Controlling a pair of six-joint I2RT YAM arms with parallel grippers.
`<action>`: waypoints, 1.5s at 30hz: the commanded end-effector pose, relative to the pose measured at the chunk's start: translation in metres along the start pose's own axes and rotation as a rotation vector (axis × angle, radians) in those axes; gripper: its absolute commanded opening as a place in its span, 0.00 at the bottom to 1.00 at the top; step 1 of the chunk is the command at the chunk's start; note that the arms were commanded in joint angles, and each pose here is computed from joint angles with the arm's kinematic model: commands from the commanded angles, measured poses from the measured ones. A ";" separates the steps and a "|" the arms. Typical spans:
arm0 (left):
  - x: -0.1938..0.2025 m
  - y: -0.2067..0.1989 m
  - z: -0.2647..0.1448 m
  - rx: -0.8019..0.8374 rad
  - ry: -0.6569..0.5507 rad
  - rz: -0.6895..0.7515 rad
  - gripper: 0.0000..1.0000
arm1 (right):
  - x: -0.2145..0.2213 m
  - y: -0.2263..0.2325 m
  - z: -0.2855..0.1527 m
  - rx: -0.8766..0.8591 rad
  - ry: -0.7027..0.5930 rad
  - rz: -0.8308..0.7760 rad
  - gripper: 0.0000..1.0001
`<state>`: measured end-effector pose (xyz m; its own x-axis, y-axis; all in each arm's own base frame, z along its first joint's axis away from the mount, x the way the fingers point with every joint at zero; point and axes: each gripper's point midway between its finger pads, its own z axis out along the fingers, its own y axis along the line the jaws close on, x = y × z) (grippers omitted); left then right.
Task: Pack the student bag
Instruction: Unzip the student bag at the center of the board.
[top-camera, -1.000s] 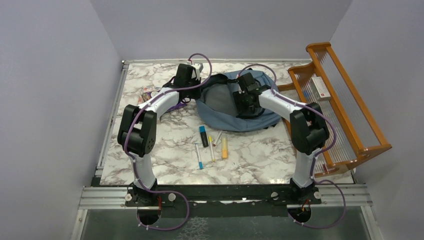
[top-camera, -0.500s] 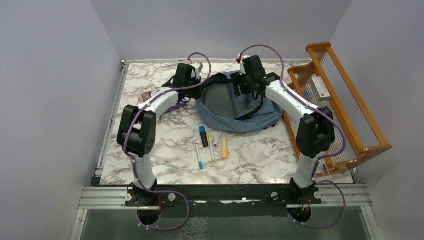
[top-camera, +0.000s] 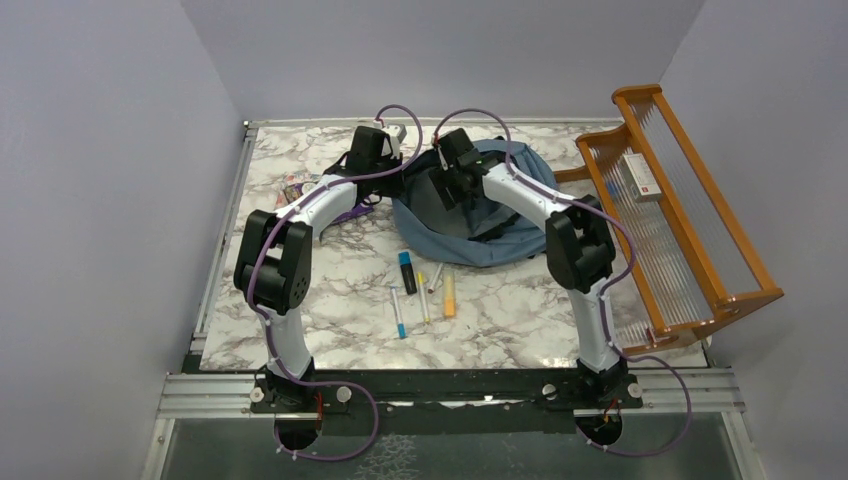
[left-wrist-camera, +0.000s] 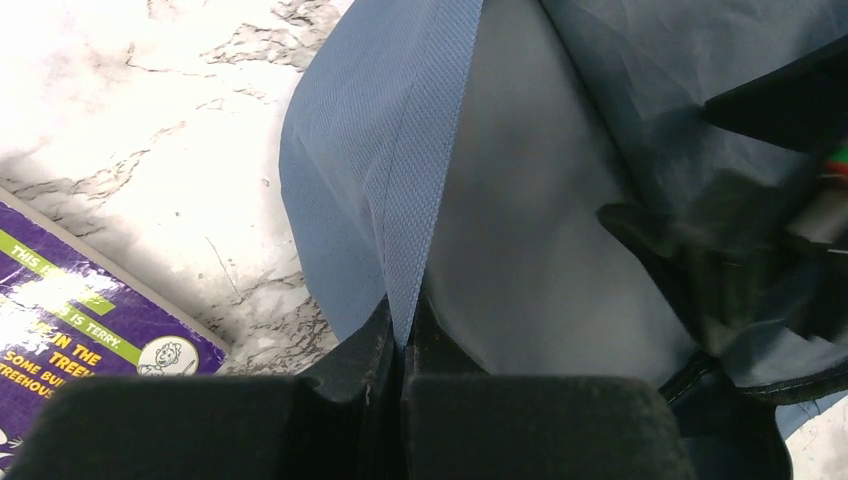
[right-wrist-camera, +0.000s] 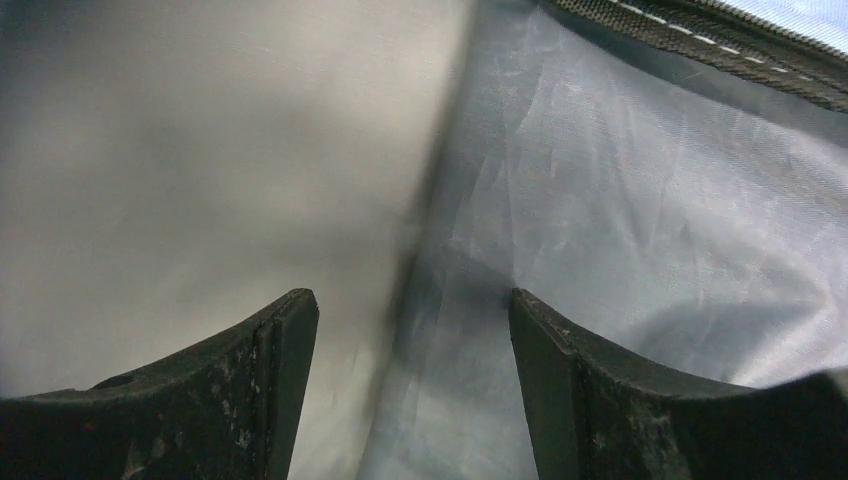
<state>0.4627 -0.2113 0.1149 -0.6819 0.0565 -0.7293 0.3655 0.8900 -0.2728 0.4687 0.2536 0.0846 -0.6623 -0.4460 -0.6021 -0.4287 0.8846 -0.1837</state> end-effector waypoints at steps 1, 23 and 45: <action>-0.022 -0.008 -0.013 0.036 -0.067 0.003 0.00 | 0.021 -0.026 0.016 0.198 0.098 -0.070 0.75; -0.022 -0.009 -0.014 0.055 -0.063 -0.030 0.00 | -0.058 -0.045 -0.034 0.229 -0.186 -0.059 0.01; -0.029 0.015 -0.014 0.066 -0.099 -0.253 0.00 | -0.163 -0.087 -0.086 -0.343 -0.518 0.028 0.00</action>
<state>0.4821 -0.1856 0.1529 -0.6737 -0.1784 -0.7172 0.2403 0.8648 -0.4409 0.5589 0.2325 0.2487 -0.3597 -0.3232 -0.8753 -0.5059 0.8558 -0.1080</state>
